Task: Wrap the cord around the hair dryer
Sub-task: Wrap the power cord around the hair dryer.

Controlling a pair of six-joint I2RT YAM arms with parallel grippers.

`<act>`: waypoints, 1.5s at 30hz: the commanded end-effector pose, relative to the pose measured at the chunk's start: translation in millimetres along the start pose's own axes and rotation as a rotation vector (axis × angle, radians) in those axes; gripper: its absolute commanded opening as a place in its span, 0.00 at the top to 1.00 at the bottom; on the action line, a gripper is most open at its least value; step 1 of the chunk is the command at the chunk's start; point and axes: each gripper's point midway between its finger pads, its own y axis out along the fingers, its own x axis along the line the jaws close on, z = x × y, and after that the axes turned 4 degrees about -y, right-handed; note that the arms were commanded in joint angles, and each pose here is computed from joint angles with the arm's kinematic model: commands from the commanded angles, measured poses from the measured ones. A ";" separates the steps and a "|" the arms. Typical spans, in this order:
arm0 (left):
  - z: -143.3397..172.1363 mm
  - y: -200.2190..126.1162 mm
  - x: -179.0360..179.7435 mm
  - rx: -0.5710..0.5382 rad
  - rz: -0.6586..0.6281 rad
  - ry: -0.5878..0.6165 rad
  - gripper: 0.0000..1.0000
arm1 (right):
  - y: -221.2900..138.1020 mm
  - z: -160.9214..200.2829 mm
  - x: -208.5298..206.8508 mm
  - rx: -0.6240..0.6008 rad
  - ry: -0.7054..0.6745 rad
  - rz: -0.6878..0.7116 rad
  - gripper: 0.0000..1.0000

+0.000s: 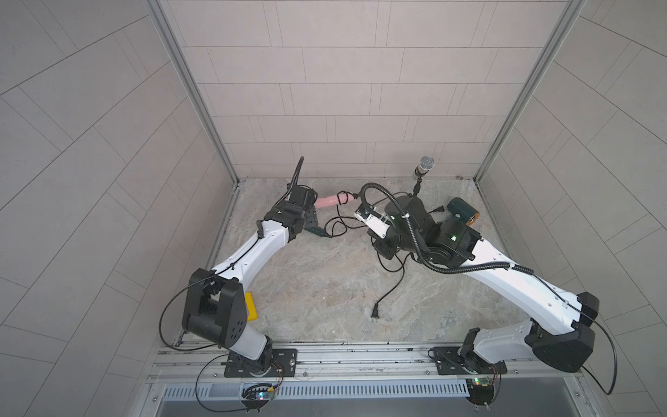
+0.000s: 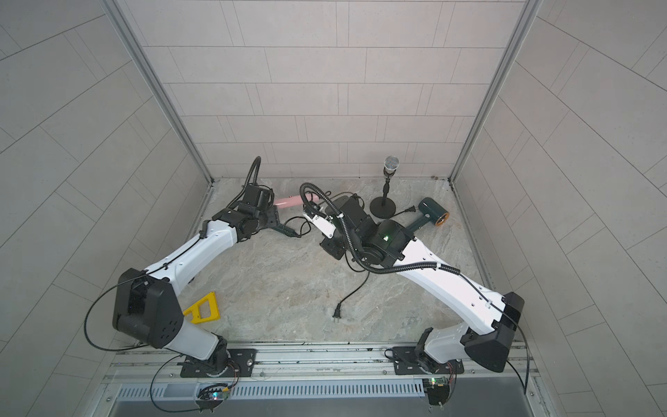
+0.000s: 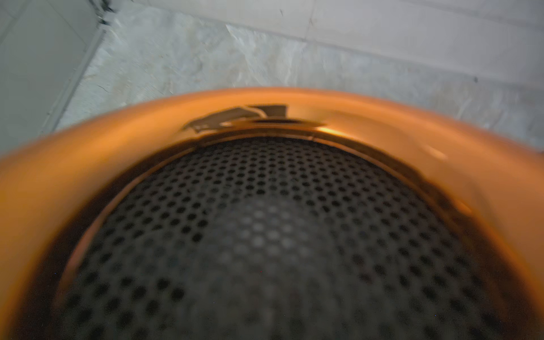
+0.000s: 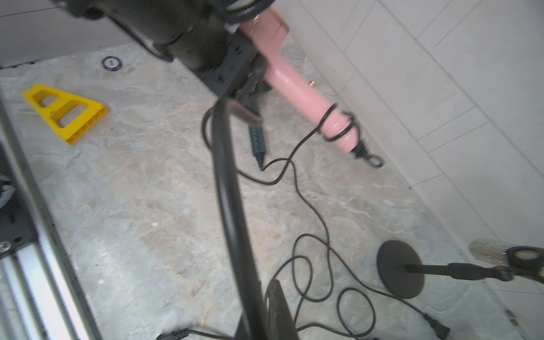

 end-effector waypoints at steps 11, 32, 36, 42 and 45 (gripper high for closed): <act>69.2 -104.9 -85.0 0.230 0.661 0.424 1.00 | 41.5 48.3 -132.4 0.152 0.009 0.141 1.00; -20.1 -165.7 -115.8 -0.109 1.133 -0.119 1.00 | 93.2 164.5 -124.6 0.138 0.530 0.031 1.00; -38.2 -147.8 -99.7 -0.147 1.050 -0.233 1.00 | 95.8 195.6 -107.3 0.216 0.596 0.046 1.00; -50.2 -90.2 -44.1 -0.173 0.725 -0.372 1.00 | 85.6 229.4 -64.9 0.385 0.641 0.010 1.00; -48.6 -68.7 -17.6 -0.181 0.561 -0.415 1.00 | 78.7 233.4 -49.4 0.435 0.602 0.003 1.00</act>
